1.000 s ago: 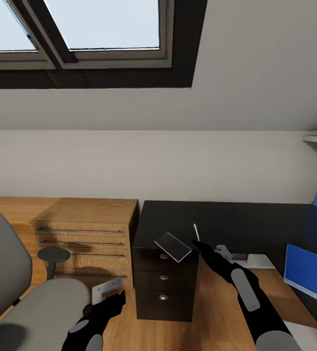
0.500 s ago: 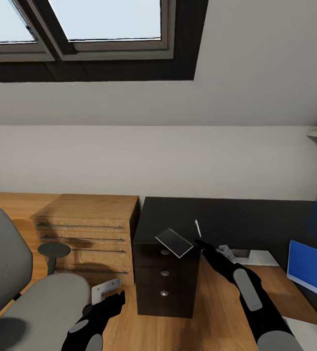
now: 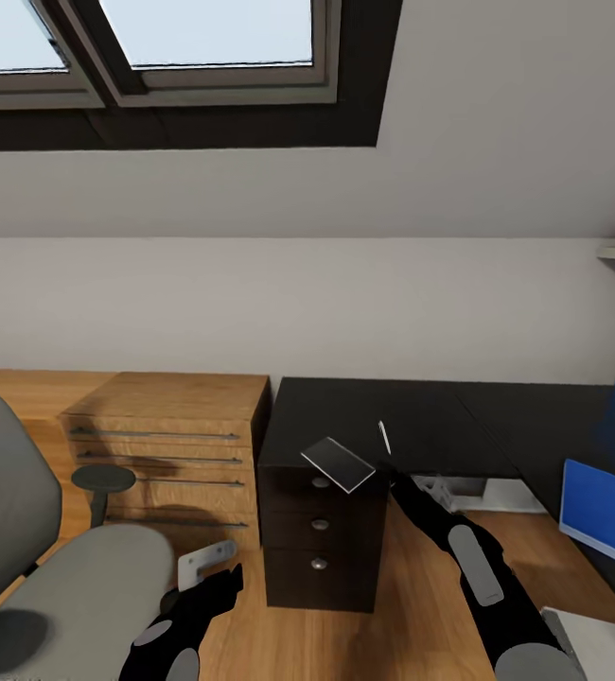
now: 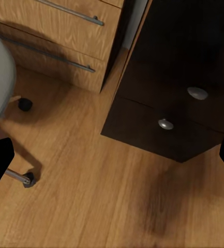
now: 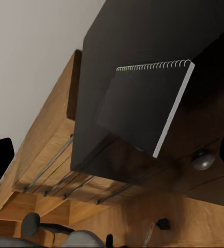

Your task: In the bedroom, organize the workspace by keeping the computer under the desk, ensuring the monitor is on the desk, placing the keyboard on the desk next to the monitor, placing the mouse on the desk next to the keyboard, moving the folder from the swivel chair onto the desk next to the mouse, stacking the notebook on top of the folder with the pen on top of the notebook, and positioning the swivel chair next to the desk.

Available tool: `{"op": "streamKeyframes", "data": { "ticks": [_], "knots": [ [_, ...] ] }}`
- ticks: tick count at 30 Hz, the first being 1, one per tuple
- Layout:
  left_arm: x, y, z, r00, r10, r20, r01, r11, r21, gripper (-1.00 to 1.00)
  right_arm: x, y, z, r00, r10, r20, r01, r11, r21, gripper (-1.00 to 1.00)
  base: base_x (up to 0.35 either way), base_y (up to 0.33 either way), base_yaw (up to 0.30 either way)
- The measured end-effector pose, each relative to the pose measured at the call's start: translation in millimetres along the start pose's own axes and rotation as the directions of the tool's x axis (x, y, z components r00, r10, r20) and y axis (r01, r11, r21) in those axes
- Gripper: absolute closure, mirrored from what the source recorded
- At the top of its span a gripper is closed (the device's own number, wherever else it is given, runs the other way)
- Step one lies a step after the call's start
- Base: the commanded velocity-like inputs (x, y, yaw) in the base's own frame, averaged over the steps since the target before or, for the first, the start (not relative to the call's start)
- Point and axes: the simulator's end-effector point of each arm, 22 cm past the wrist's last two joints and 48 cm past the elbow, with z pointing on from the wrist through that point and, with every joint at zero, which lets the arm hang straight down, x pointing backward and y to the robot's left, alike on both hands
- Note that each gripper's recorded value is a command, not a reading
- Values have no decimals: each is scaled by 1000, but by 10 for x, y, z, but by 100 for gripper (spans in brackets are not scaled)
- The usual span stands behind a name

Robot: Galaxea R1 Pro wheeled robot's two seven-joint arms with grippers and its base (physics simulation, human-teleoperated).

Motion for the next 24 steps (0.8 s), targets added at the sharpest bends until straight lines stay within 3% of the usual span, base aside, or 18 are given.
{"op": "streamKeyframes", "data": {
  "ticks": [6, 14, 16, 24],
  "knots": [
    [85, 17, 58, 1000, 2, 1, -2, 1000, 1, -100, 458, -488, 59, 996, 41, -75, -35, 996, 80, -100, 0, 0, 0],
    [204, 32, 134, 1000, 3, 0, -3, 1000, 4, -100, 642, -726, 82, 994, 62, -93, -53, 994, 100, -100, 0, 0, 0],
    [240, 17, 149, 1000, 5, 0, -5, 1000, 8, -100, 826, -939, 73, 990, 82, -119, -65, 988, 139, -100, 0, 0, 0],
    [363, 38, 226, 1000, 7, 0, -7, 1000, 10, -100, 866, -1190, 100, 996, 57, -76, -44, 986, 162, -100, 0, 0, 0]
  ]
}}
